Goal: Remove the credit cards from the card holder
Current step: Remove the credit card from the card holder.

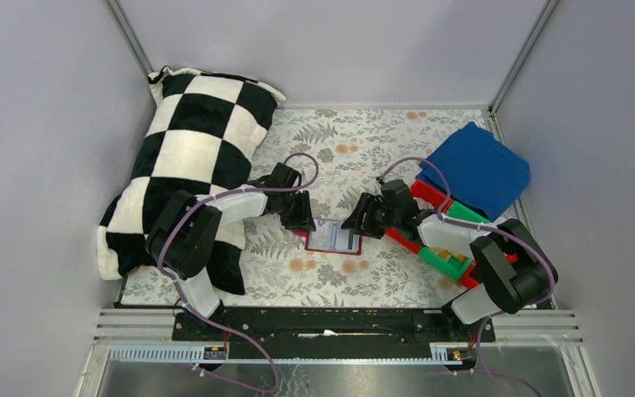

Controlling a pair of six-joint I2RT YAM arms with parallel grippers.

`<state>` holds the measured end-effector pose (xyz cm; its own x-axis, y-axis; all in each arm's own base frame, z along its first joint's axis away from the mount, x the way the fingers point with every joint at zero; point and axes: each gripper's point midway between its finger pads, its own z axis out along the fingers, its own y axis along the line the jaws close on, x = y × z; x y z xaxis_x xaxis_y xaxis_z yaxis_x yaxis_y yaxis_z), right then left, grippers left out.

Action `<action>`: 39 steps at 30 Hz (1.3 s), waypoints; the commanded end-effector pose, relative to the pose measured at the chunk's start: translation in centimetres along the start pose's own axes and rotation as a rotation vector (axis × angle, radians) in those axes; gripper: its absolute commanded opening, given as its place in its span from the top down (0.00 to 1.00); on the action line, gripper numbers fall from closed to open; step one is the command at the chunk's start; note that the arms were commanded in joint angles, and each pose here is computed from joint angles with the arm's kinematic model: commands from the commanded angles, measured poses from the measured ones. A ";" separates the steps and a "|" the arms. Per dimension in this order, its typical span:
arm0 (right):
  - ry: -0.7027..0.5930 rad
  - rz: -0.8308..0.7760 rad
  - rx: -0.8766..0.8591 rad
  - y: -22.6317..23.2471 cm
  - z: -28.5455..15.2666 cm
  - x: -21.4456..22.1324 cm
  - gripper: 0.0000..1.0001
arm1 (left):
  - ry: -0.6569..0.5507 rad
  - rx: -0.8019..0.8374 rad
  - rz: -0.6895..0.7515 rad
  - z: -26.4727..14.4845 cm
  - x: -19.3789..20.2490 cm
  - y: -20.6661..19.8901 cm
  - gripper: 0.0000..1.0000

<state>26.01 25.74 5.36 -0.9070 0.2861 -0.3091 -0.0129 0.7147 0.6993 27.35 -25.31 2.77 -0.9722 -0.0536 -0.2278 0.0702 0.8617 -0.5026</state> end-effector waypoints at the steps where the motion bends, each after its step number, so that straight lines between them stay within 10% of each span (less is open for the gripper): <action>1: -0.050 -0.010 0.023 -0.6 -0.6 -0.3 0.42 | -0.004 -0.023 0.004 0.9 0.1 1.0 0.63; 29: 0.033 0.021 -0.240 4.4 -0.2 0.4 0.42 | 0.037 0.000 -0.009 2.2 1.1 1.3 0.64; 39: -0.075 -0.010 0.125 -2.3 -1.4 -0.4 0.42 | -0.015 0.018 0.029 0.0 -0.2 -0.1 0.63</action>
<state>25.43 25.29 5.09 -0.8998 0.3238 -0.2924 0.0225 0.7039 0.7099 27.39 -25.27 2.43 -0.9756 -0.0595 -0.2112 0.0614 0.8501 -0.5231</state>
